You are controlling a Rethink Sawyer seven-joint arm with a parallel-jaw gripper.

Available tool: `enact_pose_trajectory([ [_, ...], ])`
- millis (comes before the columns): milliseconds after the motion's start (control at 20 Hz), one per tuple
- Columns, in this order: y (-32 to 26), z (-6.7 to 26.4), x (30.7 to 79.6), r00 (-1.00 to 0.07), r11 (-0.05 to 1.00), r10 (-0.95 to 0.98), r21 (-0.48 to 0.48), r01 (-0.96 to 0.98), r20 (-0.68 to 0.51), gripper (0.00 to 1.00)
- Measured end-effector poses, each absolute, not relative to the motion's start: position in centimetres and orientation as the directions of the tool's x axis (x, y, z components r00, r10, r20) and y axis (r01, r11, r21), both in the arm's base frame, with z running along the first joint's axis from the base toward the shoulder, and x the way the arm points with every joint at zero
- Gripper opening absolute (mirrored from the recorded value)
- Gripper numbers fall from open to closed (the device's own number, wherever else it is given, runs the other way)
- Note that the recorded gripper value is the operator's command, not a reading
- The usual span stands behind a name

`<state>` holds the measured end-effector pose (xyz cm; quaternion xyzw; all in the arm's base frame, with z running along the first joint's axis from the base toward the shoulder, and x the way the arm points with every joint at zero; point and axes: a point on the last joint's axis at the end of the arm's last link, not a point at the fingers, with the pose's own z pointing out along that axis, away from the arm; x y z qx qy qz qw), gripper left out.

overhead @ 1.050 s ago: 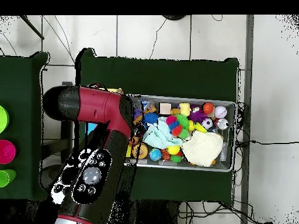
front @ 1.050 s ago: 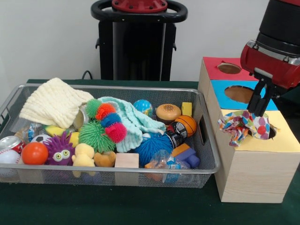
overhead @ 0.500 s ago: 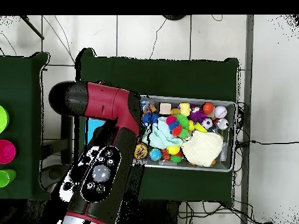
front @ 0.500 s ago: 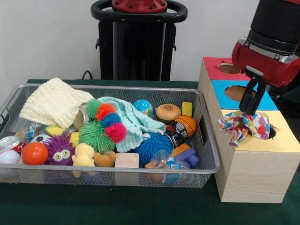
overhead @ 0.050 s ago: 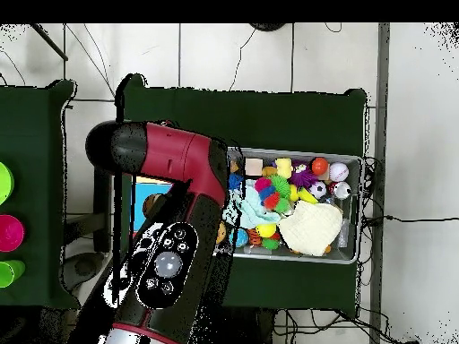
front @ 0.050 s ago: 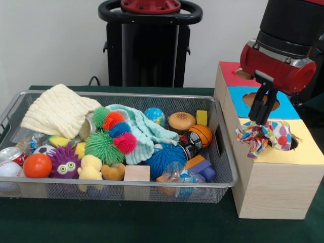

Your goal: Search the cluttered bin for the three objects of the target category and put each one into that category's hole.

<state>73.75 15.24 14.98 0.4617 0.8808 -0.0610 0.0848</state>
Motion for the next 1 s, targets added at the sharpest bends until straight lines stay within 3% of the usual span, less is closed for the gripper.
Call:
enact_pose_trajectory([
  [1000,15.0,11.8,73.2,-0.568,0.568,0.798,-0.061,0.820,-0.204,0.00],
])
